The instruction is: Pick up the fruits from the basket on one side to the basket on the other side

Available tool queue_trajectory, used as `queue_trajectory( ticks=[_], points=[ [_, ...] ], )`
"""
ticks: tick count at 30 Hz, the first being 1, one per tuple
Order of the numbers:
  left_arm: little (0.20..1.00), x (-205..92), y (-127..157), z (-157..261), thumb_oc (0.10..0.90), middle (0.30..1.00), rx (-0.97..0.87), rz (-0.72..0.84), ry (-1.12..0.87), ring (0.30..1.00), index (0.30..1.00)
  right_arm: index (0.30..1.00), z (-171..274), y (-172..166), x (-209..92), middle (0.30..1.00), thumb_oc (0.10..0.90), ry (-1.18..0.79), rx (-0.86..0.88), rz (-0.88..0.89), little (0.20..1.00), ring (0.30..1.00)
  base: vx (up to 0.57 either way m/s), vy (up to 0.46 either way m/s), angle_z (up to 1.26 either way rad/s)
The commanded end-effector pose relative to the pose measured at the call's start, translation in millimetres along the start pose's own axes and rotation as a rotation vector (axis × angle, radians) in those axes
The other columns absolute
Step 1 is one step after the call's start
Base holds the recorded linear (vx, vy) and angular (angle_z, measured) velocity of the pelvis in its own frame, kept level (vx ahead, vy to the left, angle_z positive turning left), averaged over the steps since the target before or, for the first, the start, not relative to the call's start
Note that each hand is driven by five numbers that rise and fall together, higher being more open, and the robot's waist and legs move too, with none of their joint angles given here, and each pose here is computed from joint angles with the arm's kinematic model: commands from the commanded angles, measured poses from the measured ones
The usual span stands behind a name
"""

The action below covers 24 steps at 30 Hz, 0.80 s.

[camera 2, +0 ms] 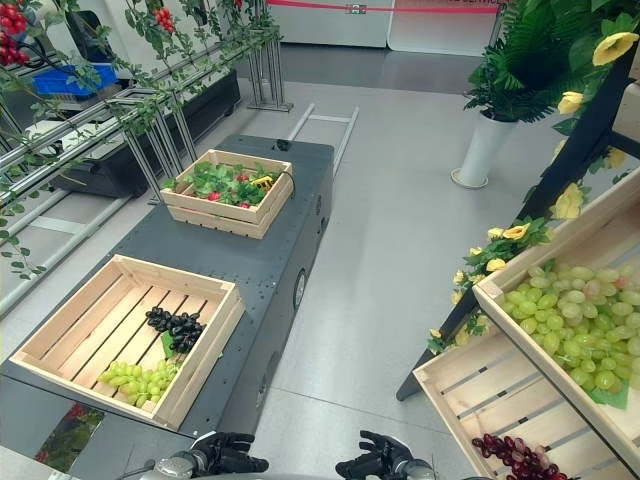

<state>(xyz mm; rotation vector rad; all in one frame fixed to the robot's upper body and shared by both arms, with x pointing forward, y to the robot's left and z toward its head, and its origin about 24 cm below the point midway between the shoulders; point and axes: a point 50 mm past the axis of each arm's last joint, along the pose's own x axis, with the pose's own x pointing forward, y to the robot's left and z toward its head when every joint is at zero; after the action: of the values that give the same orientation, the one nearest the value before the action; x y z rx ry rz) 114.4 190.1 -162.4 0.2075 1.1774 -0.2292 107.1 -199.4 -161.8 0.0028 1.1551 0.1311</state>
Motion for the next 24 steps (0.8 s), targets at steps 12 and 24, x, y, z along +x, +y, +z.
queue_trajectory(
  ticks=[12, 24],
  points=[
    [0.900, 3.1, -0.5, 14.2, 0.800, 0.900, 0.018, -0.021, -0.013, 0.900, 0.900, 0.900, 21.9, 4.5, 4.5, 0.900, 0.800, -0.057, -0.026, 0.028, 0.900, 0.900, 0.00, 0.000, 0.00],
    [0.900, 2.4, 1.7, 15.0, 0.800, 0.900, -0.028, -0.008, -0.032, 0.900, 0.900, 0.900, 22.2, 8.8, 5.1, 0.900, 0.800, -0.044, -0.068, 0.074, 0.900, 0.900, 0.00, -0.054, 0.04]
  ],
)
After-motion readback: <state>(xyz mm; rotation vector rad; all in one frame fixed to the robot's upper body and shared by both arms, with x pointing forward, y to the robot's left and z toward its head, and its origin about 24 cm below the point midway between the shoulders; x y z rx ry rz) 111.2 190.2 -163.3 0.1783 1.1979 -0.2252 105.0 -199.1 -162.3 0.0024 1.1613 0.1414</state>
